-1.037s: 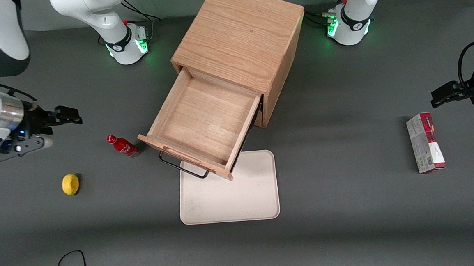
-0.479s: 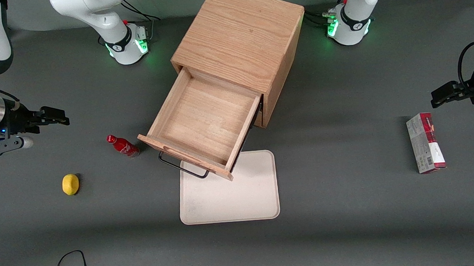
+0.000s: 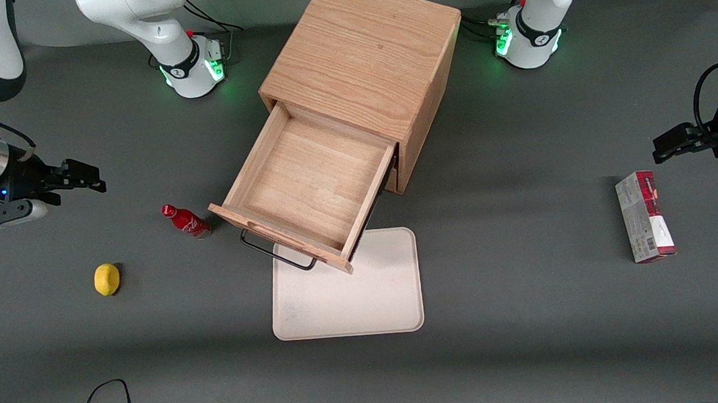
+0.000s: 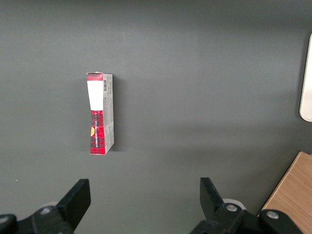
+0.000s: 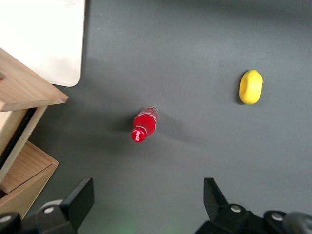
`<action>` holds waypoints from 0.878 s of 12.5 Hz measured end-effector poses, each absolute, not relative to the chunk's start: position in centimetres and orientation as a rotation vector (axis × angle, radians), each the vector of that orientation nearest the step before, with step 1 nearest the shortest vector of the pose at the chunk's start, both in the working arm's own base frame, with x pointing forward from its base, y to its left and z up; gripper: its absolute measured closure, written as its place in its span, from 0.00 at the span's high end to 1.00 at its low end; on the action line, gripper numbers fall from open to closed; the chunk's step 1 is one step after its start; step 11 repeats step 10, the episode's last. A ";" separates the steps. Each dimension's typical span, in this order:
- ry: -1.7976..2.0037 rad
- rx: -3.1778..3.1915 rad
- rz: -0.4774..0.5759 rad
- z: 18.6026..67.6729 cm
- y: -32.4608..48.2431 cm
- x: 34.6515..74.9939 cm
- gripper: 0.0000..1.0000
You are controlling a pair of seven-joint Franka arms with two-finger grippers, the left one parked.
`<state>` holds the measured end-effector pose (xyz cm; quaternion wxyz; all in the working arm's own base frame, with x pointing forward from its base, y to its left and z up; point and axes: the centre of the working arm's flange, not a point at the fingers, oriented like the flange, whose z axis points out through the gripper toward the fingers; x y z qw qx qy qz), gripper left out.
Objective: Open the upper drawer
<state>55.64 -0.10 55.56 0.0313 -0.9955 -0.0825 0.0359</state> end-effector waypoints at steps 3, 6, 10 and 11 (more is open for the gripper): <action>-0.285 -3.068 0.057 56.9 1.2 55.6 1.00; -0.301 -3.068 0.038 57.6 1.8 55.7 1.00; -0.302 -3.068 0.039 58.0 1.9 55.8 1.00; -0.302 -3.068 0.039 58.0 1.9 55.8 1.00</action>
